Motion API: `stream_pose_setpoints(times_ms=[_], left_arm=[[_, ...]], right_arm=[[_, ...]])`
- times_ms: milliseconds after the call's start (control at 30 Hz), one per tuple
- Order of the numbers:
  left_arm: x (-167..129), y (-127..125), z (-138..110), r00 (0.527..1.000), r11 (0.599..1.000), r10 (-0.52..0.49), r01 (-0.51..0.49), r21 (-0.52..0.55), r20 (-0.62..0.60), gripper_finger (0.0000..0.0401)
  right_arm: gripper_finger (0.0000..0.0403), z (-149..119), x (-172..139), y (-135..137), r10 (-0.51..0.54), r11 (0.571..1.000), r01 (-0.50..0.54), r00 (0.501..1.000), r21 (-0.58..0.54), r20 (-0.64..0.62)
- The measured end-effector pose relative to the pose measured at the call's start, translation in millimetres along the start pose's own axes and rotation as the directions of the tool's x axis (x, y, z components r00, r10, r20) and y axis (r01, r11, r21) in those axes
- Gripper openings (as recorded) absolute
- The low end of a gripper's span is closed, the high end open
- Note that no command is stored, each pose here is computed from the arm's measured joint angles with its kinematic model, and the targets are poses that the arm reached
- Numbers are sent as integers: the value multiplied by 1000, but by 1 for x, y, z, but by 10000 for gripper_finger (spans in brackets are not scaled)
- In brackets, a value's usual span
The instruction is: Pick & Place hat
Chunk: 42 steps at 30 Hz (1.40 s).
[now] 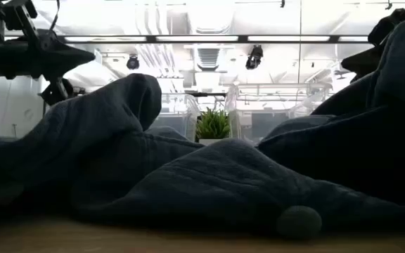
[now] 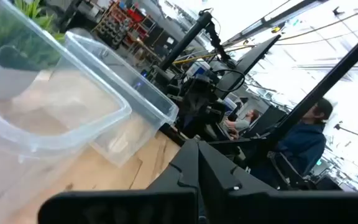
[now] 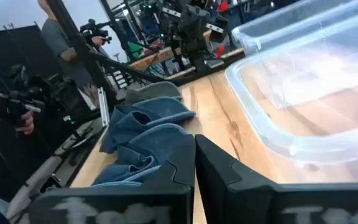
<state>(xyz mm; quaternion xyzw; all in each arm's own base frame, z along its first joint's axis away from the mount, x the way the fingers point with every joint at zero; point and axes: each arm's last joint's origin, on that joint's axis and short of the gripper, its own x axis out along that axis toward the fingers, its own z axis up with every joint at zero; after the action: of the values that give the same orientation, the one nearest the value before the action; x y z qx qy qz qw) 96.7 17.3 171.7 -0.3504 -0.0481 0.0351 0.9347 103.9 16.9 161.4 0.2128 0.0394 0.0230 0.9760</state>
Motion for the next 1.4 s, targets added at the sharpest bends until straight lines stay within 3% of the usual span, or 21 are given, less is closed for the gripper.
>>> stream_pose_setpoints(times_ms=[167,267,333,400,533,667,800,967,1067,1133,1233,1400], left_arm=[[0,2,-2,1000,998,20,-21,-64,-17,2],[0,2,-1,1000,995,27,-28,-99,-8,2],[0,2,-1,1000,988,27,-28,-154,-8,2],[0,2,-1,1000,979,28,-29,-201,-8,2],[0,2,-1,999,975,32,-32,-222,-4,2],[0,2,-1,999,967,35,-34,-251,-2,2],[0,2,-1,999,962,39,-37,-271,3,2],[0,2,-1,999,947,40,-37,-318,3,2],[0,2,-1,999,915,41,-36,-403,3,2],[0,2,-1,999,904,45,-38,-425,7,2],[0,3,-1,999,898,47,-38,-439,9,2],[0,3,-1,999,879,48,-38,-475,9,2]], right_arm=[[9,2,0,1,11,998,-12,1000,64,20],[9,8,0,3,33,975,-50,996,216,82],[9,10,-1,4,20,925,-63,993,375,118],[9,12,-1,4,9,846,-79,991,527,134],[9,13,-1,5,38,748,-120,990,653,139],[9,24,-4,10,85,708,-240,963,664,257],[9,40,-9,17,163,697,-402,895,593,415],[9,40,-8,17,151,668,-399,899,628,410],[9,38,-6,15,113,600,-384,909,702,401],[9,37,-4,14,93,530,-375,917,760,388],[14,33,1,16,140,456,-350,936,819,322],[50,54,9,31,220,394,-337,938,855,268]])
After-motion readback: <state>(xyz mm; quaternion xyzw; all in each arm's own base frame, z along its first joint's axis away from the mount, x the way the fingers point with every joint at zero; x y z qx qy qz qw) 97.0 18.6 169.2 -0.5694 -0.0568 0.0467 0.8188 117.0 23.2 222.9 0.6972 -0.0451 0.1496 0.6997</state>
